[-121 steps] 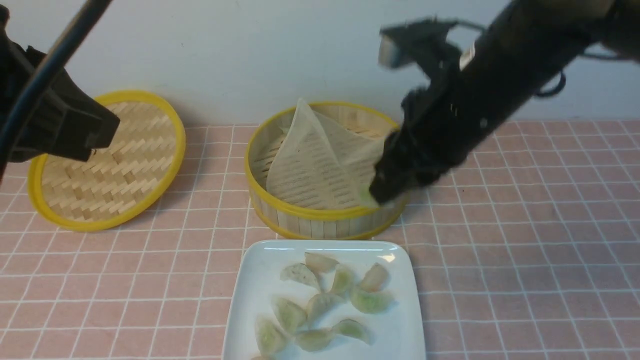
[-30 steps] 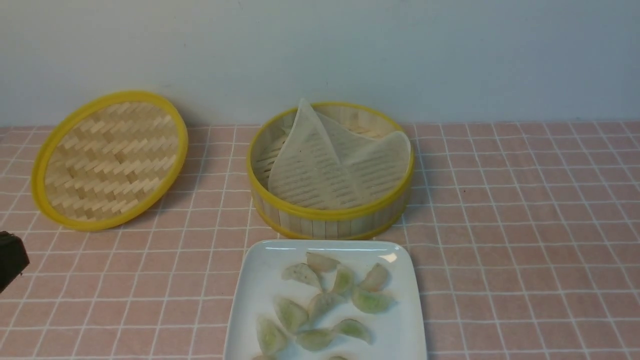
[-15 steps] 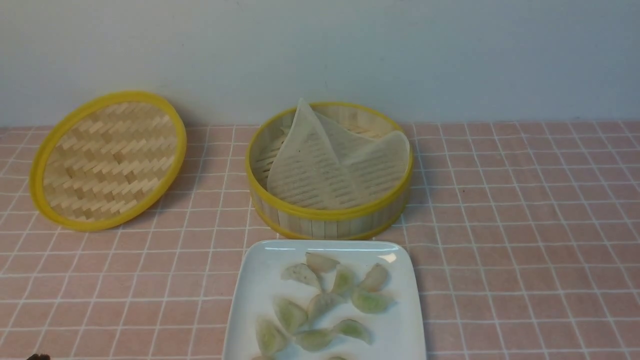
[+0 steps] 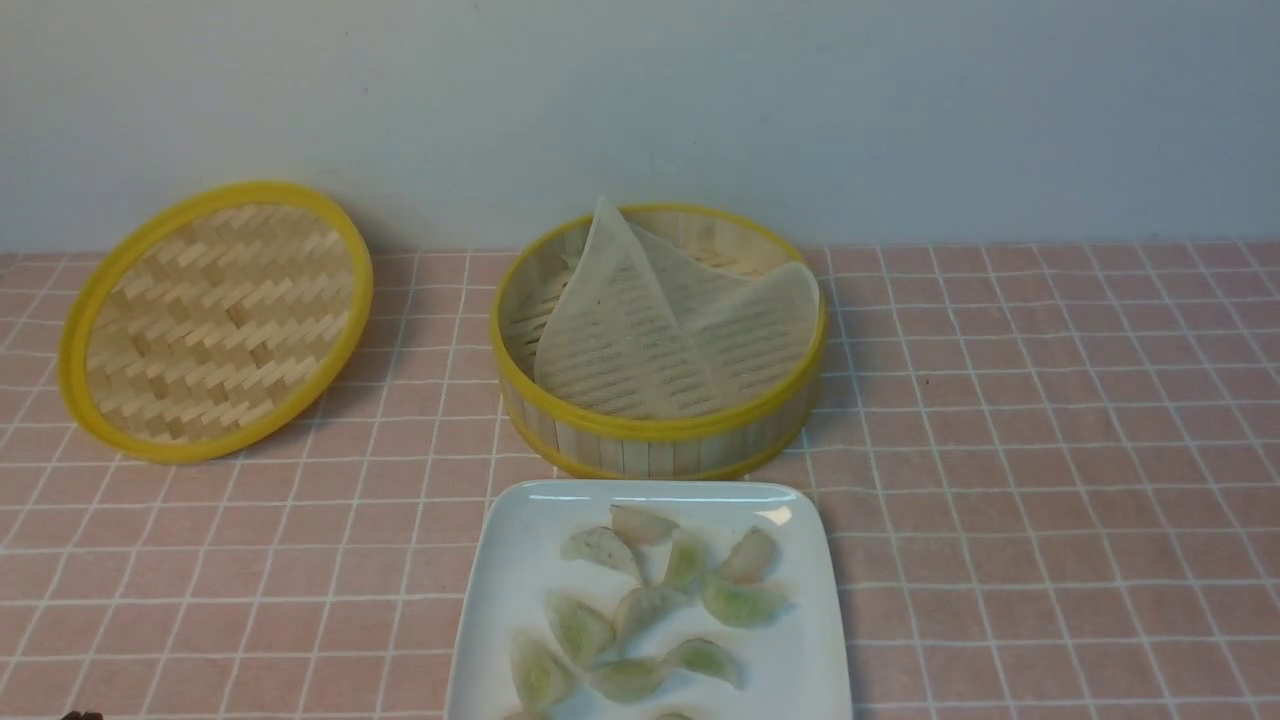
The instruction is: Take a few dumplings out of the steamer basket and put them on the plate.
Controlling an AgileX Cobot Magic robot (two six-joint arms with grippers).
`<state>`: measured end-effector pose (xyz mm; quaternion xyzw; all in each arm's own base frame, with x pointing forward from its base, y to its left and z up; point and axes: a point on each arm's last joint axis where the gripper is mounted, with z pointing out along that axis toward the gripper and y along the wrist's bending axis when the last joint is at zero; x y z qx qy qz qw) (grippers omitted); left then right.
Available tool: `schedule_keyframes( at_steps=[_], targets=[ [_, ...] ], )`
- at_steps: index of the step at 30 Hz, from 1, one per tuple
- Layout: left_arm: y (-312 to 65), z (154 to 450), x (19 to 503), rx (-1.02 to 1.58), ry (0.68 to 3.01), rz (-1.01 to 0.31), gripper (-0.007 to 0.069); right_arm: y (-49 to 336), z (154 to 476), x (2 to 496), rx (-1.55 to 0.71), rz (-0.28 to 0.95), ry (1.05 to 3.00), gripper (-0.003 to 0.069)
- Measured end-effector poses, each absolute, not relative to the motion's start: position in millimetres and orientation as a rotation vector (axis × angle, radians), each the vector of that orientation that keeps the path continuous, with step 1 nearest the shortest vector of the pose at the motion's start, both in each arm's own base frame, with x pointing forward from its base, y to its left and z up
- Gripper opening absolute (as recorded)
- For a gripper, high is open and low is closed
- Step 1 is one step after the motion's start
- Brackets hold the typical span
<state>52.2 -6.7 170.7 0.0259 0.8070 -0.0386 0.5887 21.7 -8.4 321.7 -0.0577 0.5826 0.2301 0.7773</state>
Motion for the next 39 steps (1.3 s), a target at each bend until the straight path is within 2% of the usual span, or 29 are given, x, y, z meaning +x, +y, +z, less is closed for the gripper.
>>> schedule_keyframes(
  at_steps=[11,16,23,28,32,36,39],
  targets=[
    [-6.7,170.7,52.2,0.06,1.88,-0.09,-0.0006,-8.4,321.7,21.7,-0.125,0.5,1.261,-0.0015],
    [-6.7,170.7,52.2,0.06,1.88,-0.09,-0.0006,-4.5,317.7,21.6,-0.119,0.578,1.308,-0.0015],
    [-6.7,170.7,52.2,0.06,1.88,-0.09,-0.0006,11.8,299.2,22.7,-0.281,0.622,1.362,-0.0015],
    [-6.7,170.7,52.2,0.06,1.88,-0.09,-0.0006,18.0,288.7,25.6,-0.347,0.602,1.34,-0.0015],
    [-6.7,170.7,52.2,0.06,1.88,-0.09,-0.0006,20.4,278.2,29.0,-0.377,0.565,1.358,-0.0015],
    [-6.7,170.7,52.2,0.06,1.88,-0.09,-0.0006,18.3,251.9,39.6,-0.316,0.369,1.469,-0.0015],
    [-6.7,170.7,52.2,0.06,1.88,-0.09,-0.0006,12.6,219.3,48.8,-0.203,0.21,1.618,-0.0015]
  ],
)
